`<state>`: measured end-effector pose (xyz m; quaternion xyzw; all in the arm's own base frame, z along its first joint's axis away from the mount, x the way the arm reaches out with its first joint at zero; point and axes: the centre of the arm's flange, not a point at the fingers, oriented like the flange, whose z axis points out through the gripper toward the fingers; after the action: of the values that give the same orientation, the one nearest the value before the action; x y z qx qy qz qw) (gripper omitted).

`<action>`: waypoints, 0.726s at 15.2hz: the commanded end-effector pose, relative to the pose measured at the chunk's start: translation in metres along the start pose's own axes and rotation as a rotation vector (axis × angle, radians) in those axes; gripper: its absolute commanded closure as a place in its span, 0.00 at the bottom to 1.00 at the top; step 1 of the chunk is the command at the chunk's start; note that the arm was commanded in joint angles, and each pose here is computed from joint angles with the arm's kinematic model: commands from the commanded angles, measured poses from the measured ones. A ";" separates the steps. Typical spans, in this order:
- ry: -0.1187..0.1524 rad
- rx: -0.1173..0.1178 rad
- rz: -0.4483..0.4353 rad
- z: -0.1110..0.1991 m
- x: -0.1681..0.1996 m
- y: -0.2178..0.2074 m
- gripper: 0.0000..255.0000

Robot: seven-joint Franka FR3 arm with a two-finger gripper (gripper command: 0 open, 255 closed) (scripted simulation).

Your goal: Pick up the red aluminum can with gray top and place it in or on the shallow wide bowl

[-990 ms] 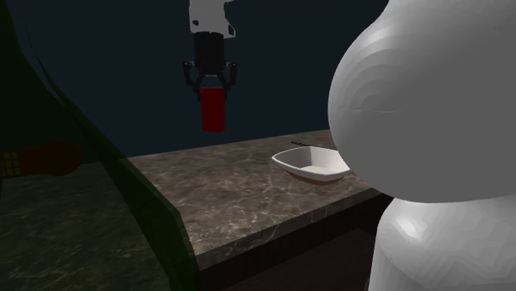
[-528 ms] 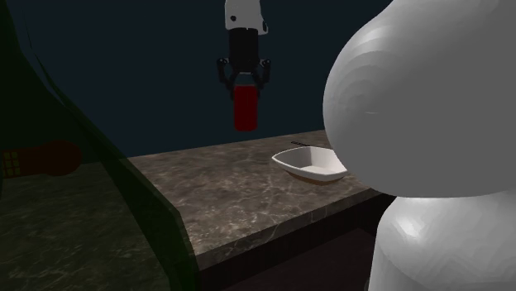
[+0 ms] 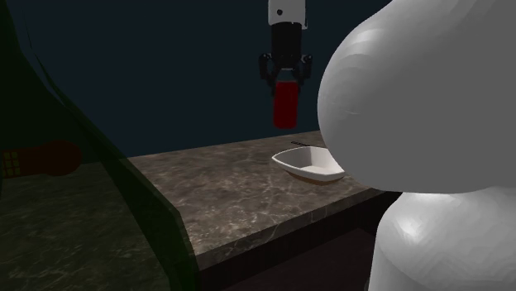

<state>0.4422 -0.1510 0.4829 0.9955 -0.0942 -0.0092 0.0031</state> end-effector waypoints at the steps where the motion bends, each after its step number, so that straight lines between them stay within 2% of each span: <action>1: 0.000 0.000 -0.002 -0.003 -0.012 0.022 1.00; 6: 0.000 0.000 -0.002 -0.008 -0.042 0.081 1.00; 11: 0.000 0.000 -0.002 0.019 -0.041 0.080 1.00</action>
<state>0.3865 -0.2226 0.4698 0.9956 -0.0935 -0.0095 0.0029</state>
